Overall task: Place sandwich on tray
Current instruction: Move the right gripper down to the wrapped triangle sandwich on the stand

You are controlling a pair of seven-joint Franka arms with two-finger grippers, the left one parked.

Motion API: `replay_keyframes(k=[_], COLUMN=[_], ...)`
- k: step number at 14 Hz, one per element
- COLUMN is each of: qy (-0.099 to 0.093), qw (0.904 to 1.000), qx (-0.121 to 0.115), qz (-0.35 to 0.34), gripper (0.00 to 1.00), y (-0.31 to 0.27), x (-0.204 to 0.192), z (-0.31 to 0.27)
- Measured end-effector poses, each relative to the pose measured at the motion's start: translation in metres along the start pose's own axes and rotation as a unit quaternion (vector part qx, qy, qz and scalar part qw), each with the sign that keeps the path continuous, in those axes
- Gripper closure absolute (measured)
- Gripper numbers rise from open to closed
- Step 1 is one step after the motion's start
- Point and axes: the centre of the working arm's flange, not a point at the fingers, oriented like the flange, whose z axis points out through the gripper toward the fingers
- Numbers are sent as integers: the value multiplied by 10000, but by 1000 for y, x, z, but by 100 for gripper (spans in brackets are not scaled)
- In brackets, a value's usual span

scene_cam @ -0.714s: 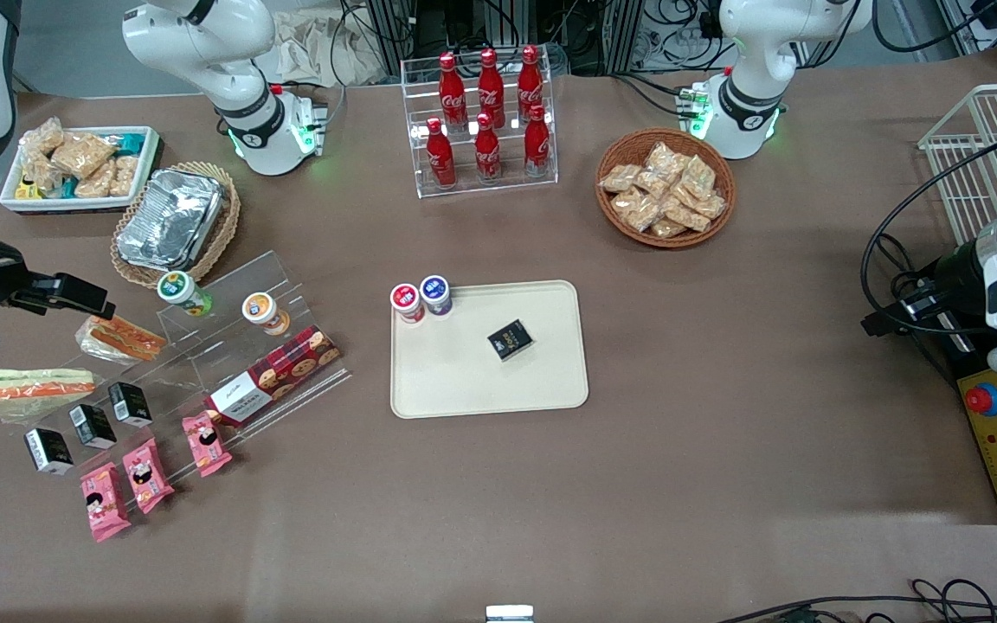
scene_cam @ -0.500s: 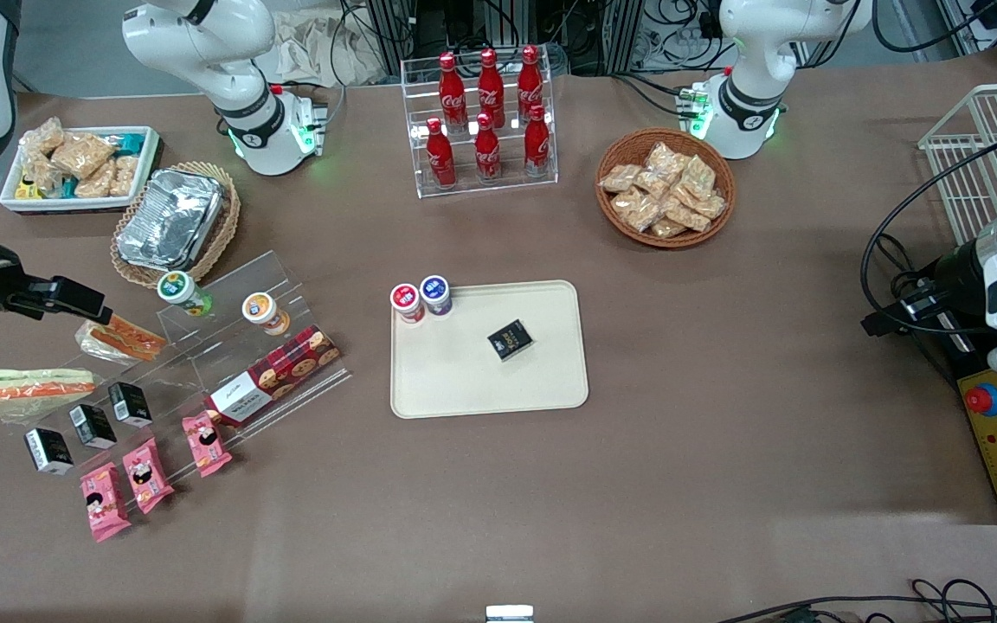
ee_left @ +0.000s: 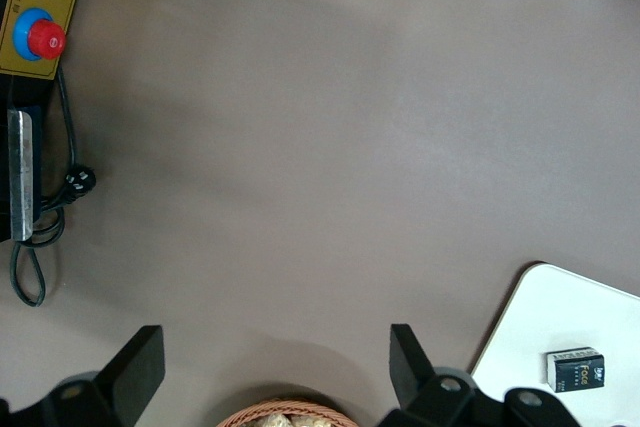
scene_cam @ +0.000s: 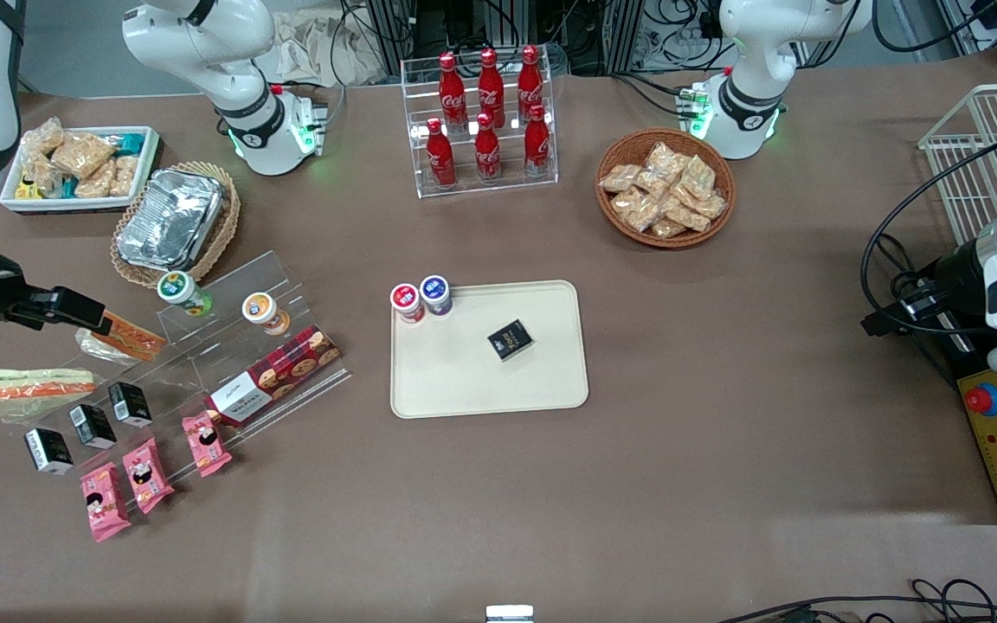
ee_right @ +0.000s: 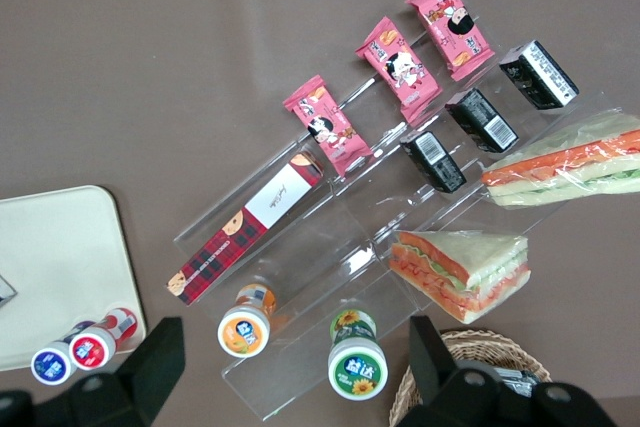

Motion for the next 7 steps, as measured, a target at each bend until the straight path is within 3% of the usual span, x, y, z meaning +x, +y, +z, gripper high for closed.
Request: replay_keyframes(k=[4,7], qy=[66,11], qw=[9997,9993], qx=[-9,-19], qz=[250,379], gripper=[0,0], y=[30,44], x=[0,1], z=[-8,-3])
